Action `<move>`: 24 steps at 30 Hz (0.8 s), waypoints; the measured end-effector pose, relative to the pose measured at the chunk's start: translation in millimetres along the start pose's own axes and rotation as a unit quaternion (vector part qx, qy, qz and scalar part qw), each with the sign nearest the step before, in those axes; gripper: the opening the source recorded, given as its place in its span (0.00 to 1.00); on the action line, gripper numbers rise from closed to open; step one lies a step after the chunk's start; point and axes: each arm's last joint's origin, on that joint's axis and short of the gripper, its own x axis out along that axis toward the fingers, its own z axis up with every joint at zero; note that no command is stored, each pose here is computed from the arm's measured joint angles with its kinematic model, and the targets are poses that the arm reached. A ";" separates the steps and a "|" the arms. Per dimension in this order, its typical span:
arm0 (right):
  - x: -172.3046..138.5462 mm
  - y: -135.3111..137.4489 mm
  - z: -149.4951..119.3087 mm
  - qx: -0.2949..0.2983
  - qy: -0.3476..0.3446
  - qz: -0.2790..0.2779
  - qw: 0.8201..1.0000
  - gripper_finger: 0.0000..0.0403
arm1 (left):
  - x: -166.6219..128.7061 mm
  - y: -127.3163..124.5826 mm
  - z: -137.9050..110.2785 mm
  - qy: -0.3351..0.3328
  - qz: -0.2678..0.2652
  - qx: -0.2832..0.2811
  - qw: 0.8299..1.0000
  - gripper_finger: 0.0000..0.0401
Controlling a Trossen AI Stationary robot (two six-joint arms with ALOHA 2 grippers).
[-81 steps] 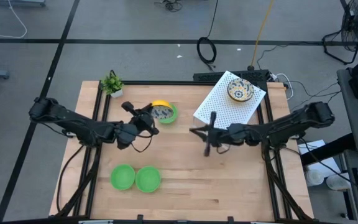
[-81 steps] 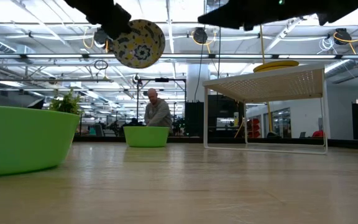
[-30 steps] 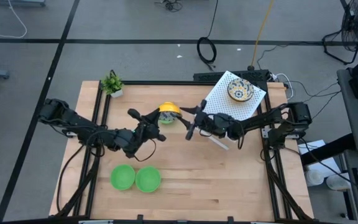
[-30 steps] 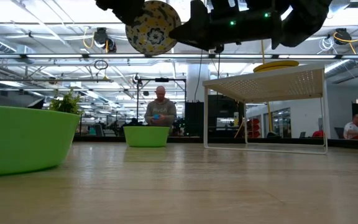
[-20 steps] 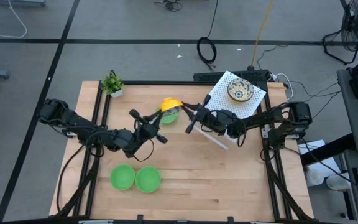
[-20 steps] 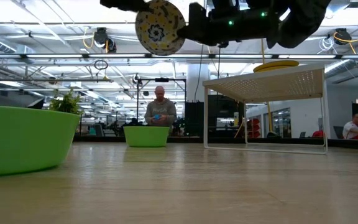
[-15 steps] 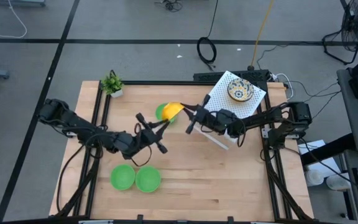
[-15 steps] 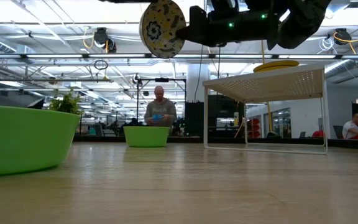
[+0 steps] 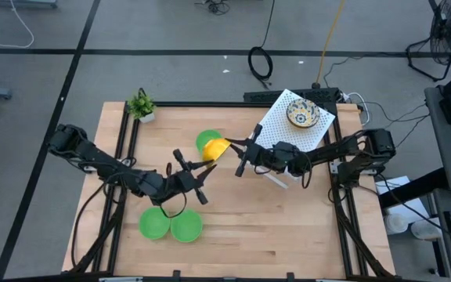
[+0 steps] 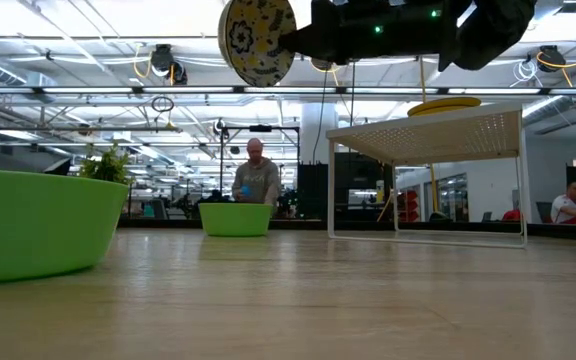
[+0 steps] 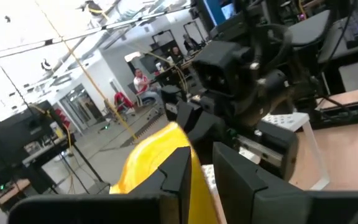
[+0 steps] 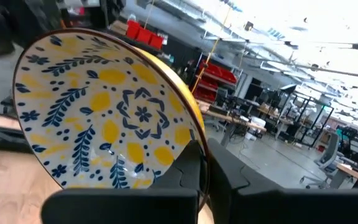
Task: Pick & Place Mini bowls
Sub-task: Stack the right yellow patterned bowl on top of the other yellow patterned bowls on the shelf
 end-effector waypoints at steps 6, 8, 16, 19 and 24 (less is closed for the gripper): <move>-6.2 -8.3 9.1 -0.005 0.035 0.001 0.999 0.00 | -7.4 -3.0 6.1 -0.016 -0.005 0.006 1.000 0.18; -8.9 -11.3 11.9 -0.010 0.048 -0.003 0.999 0.00 | -9.7 -4.4 7.3 -0.019 -0.009 0.011 1.000 0.18; -22.7 -27.6 33.8 -0.018 0.059 -0.008 0.998 0.00 | -11.0 -3.7 5.8 0.005 0.020 0.021 1.000 0.18; -33.1 -43.8 53.6 -0.016 0.046 -0.018 0.999 0.00 | -11.0 -3.9 3.3 0.023 0.035 0.020 0.999 0.18; -41.3 -75.9 92.2 -0.016 0.106 -0.015 0.994 0.00 | -10.7 -4.8 0.8 0.033 0.036 0.019 0.999 0.18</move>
